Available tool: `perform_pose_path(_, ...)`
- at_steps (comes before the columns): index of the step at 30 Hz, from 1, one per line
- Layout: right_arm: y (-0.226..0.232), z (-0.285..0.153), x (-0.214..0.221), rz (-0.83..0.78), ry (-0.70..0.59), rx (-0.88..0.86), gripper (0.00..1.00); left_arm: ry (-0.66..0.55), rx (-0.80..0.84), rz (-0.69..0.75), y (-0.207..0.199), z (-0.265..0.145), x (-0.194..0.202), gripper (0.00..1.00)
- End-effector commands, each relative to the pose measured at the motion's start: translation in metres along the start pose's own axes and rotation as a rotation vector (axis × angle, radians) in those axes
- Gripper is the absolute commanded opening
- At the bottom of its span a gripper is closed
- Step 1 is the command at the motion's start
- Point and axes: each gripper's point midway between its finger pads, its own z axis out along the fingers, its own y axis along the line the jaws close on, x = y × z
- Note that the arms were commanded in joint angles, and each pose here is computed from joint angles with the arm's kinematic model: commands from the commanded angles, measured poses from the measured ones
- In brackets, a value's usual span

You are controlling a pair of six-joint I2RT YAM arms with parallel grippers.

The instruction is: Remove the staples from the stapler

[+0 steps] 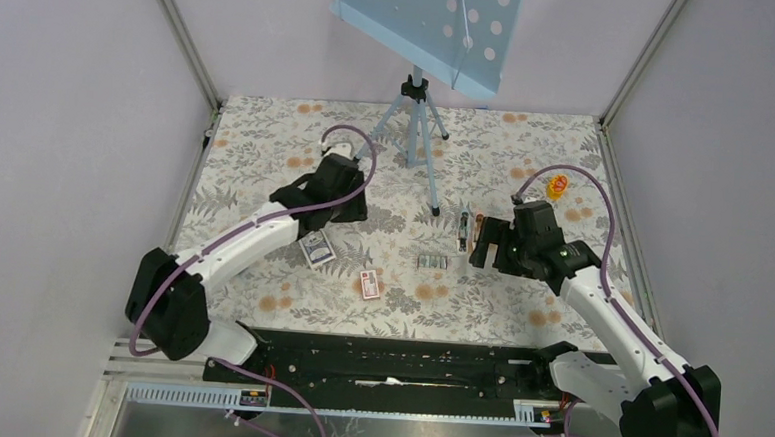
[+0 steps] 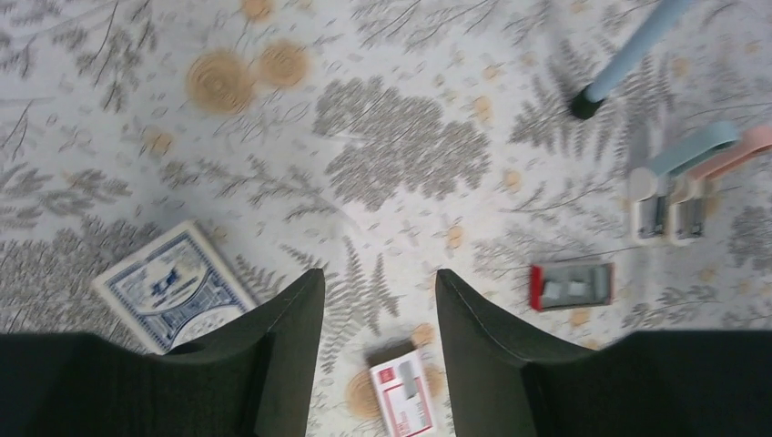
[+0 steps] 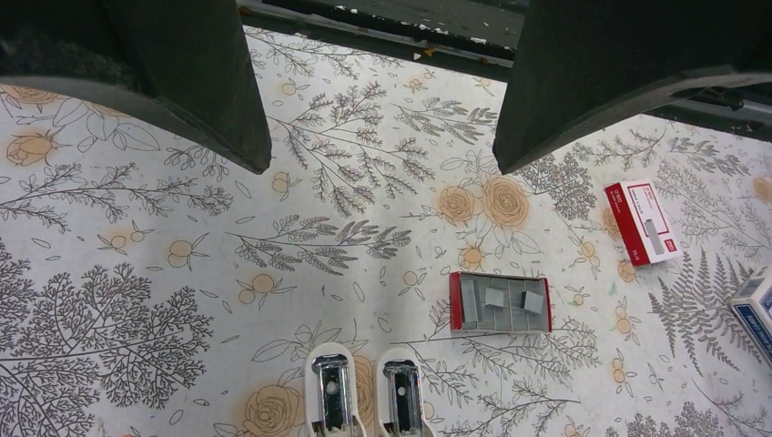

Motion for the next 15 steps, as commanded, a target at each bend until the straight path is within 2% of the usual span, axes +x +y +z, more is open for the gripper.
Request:
perform_pose_path(1,0.015,-0.005,-0.017,0.009,-0.026,-0.047,1.00,-0.015,0.053,-0.045,0.011,-0.004,0.008,0.53)
perform_pose_path(3,0.019,-0.004,-0.015,0.013,-0.003,-0.065,0.99,0.010,0.084,-0.051,0.013,0.000,0.022,0.54)
perform_pose_path(9,0.042,0.004,-0.007,0.048,0.057,-0.140,0.97,0.048,0.307,0.007,-0.016,0.006,0.046,0.59)
perform_pose_path(15,0.053,0.012,-0.004,0.063,0.064,-0.131,0.96,0.124,0.237,0.060,-0.009,0.030,0.073,0.58)
